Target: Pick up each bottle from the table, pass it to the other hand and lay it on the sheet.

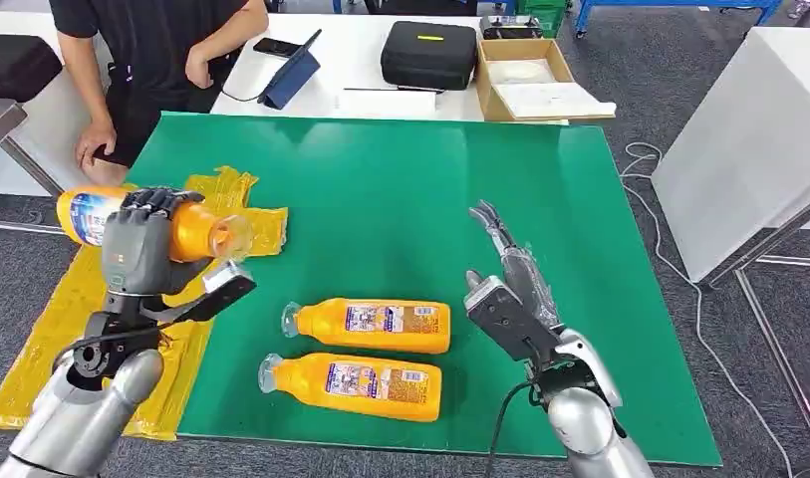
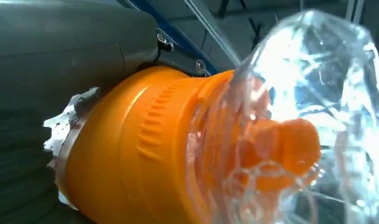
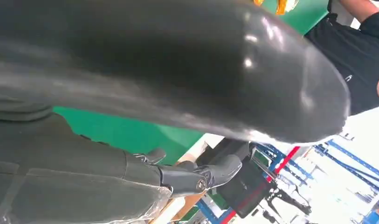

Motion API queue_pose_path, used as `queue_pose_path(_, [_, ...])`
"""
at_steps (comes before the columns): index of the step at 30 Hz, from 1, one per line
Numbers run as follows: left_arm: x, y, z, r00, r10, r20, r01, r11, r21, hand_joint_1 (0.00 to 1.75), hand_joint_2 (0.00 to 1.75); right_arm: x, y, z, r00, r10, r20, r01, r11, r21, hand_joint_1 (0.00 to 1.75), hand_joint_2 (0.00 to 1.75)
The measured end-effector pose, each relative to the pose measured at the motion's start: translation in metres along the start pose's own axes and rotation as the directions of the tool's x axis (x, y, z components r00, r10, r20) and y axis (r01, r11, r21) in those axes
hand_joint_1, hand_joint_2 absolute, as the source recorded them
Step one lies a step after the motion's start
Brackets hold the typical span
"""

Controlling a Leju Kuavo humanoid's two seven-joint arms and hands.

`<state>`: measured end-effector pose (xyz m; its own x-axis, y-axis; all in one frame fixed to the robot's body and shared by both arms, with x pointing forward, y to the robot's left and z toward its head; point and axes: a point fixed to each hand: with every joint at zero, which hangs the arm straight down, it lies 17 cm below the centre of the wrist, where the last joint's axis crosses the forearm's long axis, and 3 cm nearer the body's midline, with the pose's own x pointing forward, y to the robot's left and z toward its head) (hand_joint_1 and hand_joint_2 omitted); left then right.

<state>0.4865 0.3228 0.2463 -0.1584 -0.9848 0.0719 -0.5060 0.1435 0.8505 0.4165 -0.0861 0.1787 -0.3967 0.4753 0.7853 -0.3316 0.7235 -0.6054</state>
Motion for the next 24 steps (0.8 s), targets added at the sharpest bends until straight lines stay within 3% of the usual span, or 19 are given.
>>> queue_pose_path(7, [-0.007,-0.057,0.016,0.998,-0.045,-0.043,0.038,0.99,-0.138,1.69,1.75,0.002,0.005,0.002,1.0,0.005,0.003,-0.005,1.0,0.015,0.0,0.0])
queue_pose_path(17, [-0.014,-0.088,0.022,0.996,-0.06,-0.067,0.043,0.973,-0.226,1.66,1.75,0.002,0.007,0.003,1.0,0.009,0.002,-0.009,1.0,0.022,0.0,0.0])
queue_pose_path(18, [-0.018,-0.092,0.022,0.995,-0.066,-0.076,0.046,0.97,-0.239,1.48,1.75,0.002,0.008,0.003,1.0,0.009,0.002,-0.009,1.0,0.027,0.0,0.0])
queue_pose_path(19, [-0.021,-0.096,0.022,0.994,-0.073,-0.084,0.05,0.967,-0.248,0.05,1.75,0.002,0.009,0.003,1.0,0.01,0.002,-0.01,1.0,0.028,0.0,0.0])
queue_pose_path(20, [-0.024,-0.1,0.023,0.992,-0.083,-0.092,0.056,0.964,-0.261,0.0,1.75,0.002,0.009,0.003,1.0,0.012,0.001,-0.012,0.999,0.03,0.0,0.0])
queue_pose_path(21, [-0.025,-0.105,0.023,0.991,-0.095,-0.095,0.066,0.959,-0.275,0.0,0.0,0.001,0.01,0.004,1.0,0.013,0.001,-0.013,0.999,0.034,0.0,0.0])
queue_pose_path(24, [-0.031,-0.119,0.023,0.984,-0.151,-0.098,0.111,0.936,-0.334,0.0,0.0,0.0,0.01,0.004,1.0,0.018,0.0,-0.018,0.999,0.039,0.0,0.0])
